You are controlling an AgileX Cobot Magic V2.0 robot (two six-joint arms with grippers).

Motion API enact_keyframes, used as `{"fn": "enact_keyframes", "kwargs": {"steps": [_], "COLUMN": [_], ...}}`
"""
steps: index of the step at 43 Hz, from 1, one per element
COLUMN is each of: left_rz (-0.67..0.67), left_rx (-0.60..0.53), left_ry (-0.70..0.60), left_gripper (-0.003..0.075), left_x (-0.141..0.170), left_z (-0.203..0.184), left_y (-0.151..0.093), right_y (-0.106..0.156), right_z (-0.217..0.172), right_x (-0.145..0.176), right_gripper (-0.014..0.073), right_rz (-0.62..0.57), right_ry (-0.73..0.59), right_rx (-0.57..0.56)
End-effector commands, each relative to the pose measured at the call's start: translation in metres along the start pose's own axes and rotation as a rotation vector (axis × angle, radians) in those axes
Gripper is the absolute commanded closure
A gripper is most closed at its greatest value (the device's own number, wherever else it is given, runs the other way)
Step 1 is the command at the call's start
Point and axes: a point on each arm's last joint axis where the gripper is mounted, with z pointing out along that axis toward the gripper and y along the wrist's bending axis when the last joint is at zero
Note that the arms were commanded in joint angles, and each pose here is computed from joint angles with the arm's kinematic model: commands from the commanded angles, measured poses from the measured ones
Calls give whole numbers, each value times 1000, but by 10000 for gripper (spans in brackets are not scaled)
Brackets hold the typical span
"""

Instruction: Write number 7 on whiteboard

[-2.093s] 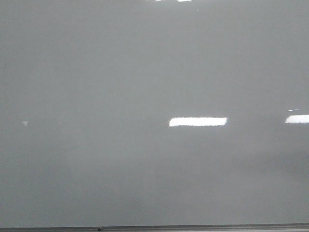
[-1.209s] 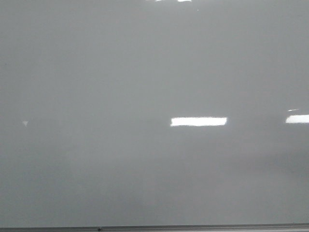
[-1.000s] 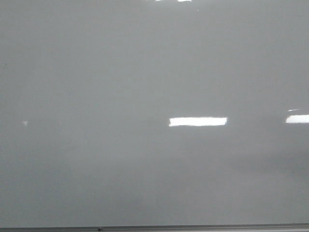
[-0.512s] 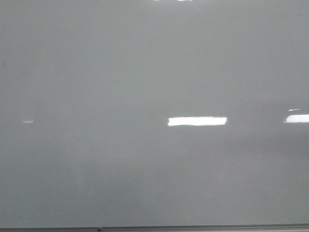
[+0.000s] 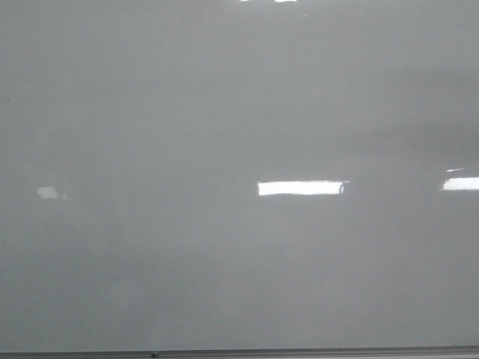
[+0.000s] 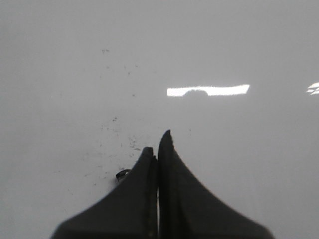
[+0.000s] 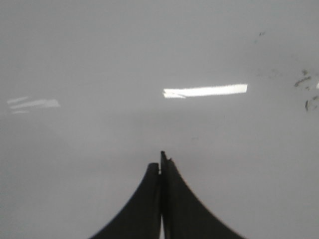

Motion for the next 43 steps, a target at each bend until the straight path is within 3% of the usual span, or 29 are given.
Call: {"fn": "enact_keyframes", "kwargs": {"steps": [1,5,9,12,16,25,32,38,43], "left_rz": [-9,-9,-9,-9,-9,-15,-48,-147,-211], "left_rx": [-8,-8,-8,-10,-13,-14,-24,-95,-120], "left_ry": [-95,-91,-95,-114,-159,-177,29,339,517], "left_gripper": [655,443,158,51,28,29,30,30,30], "left_x": [-19,-18,-19,-20,-24,-26,-12,-2,12], "left_z": [3,4,4,4,3,4,28,66,99], "left_y": [1,1,1,1,1,2,4,17,26], "right_y": [1,1,1,1,1,1,1,1,1], "right_z": [3,3,3,3,3,3,3,3,3], "right_x": [-15,-15,-15,-15,-15,-15,-16,-16,-16], "right_gripper": [607,440,159,25,-43,-37,-37,-37,-37], "right_rz": [-16,-16,-16,-16,-16,-16,-16,-16,-16], "right_ry": [-60,-59,-59,-59,-59,-60,-70,-71,-71], "right_rx": [3,3,3,3,3,3,3,3,3]}}
